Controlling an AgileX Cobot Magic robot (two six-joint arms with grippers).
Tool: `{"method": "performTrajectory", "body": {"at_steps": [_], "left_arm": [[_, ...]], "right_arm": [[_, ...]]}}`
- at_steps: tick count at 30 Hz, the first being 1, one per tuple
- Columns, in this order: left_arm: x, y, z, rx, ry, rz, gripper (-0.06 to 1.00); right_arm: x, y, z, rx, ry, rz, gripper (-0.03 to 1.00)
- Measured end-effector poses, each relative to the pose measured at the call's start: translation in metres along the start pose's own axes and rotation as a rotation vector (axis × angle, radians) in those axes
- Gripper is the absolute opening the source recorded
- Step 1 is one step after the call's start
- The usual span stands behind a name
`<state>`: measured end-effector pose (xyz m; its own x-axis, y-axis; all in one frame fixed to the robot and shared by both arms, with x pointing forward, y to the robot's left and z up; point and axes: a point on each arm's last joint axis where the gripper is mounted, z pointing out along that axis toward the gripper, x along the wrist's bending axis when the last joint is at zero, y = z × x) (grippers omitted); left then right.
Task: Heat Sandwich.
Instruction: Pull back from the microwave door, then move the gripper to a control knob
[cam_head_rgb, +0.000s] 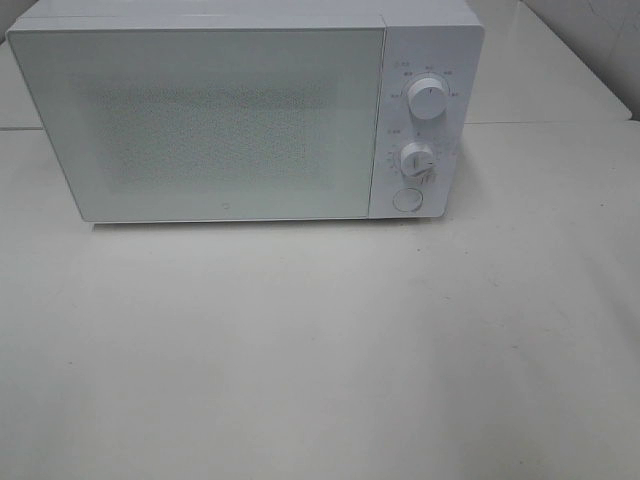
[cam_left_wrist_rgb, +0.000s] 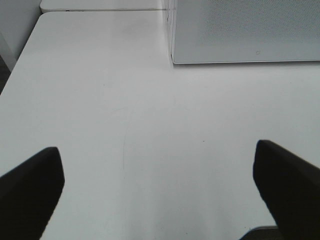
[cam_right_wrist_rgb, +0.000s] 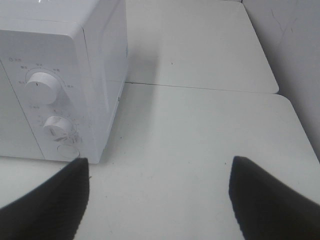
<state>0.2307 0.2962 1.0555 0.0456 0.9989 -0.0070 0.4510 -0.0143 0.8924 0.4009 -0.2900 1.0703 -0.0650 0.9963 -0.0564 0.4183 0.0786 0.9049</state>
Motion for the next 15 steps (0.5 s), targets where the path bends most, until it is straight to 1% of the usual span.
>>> {"method": "performTrajectory", "body": {"at_steps": [10,15], "left_arm": [[0.000,0.000,0.000,0.000,0.000,0.000,0.97],[0.000,0.000,0.000,0.000,0.000,0.000,0.97]], "right_arm": [[0.002,0.005,0.032,-0.053,0.015,0.002,0.75],[0.004,0.004,0.047,-0.100,0.025,0.008,0.75]]}}
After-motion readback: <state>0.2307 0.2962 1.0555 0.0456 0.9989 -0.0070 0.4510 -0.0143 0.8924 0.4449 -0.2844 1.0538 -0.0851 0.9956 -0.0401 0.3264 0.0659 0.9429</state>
